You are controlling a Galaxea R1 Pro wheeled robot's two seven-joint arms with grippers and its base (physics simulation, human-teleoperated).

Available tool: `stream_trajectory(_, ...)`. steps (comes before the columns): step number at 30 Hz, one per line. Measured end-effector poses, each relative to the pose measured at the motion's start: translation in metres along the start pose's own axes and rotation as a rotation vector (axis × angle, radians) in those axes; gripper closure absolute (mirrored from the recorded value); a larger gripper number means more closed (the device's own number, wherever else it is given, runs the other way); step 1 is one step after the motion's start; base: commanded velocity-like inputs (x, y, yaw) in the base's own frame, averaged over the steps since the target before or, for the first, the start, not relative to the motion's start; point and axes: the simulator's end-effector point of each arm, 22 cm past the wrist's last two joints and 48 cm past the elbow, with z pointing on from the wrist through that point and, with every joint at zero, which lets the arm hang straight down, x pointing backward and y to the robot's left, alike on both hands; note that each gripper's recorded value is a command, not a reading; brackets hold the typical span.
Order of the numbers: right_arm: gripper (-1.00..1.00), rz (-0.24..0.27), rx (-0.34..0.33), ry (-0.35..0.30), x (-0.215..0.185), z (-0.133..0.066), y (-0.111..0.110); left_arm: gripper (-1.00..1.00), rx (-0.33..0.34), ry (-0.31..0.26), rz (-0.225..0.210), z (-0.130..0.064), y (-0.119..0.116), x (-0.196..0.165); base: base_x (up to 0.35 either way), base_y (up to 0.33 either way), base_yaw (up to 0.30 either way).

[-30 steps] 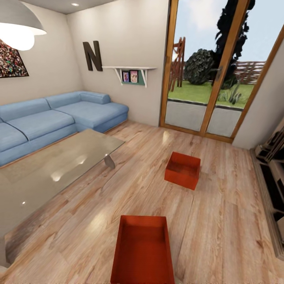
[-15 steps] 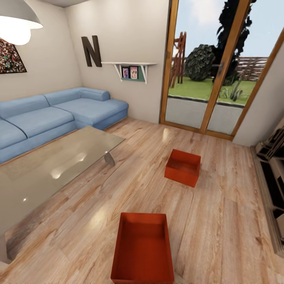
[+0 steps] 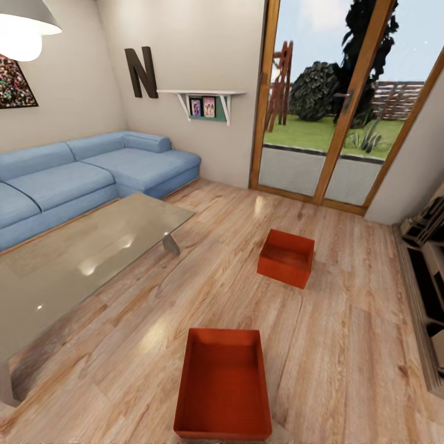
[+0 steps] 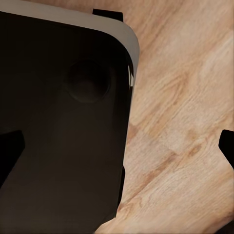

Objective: Move the two storage containers from the living room to the garage. In the garage, place one container on the floor and stack the other container on top of it (either order is fine).

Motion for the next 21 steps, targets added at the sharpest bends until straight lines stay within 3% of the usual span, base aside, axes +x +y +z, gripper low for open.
stream_trajectory(21, -1.0, -0.002, -0.004, 0.033, 0.013, 0.001, 0.002, -1.0, -0.008, 0.032, 0.001, 0.0, 0.003, 0.012, 0.0, 0.0, 0.0)
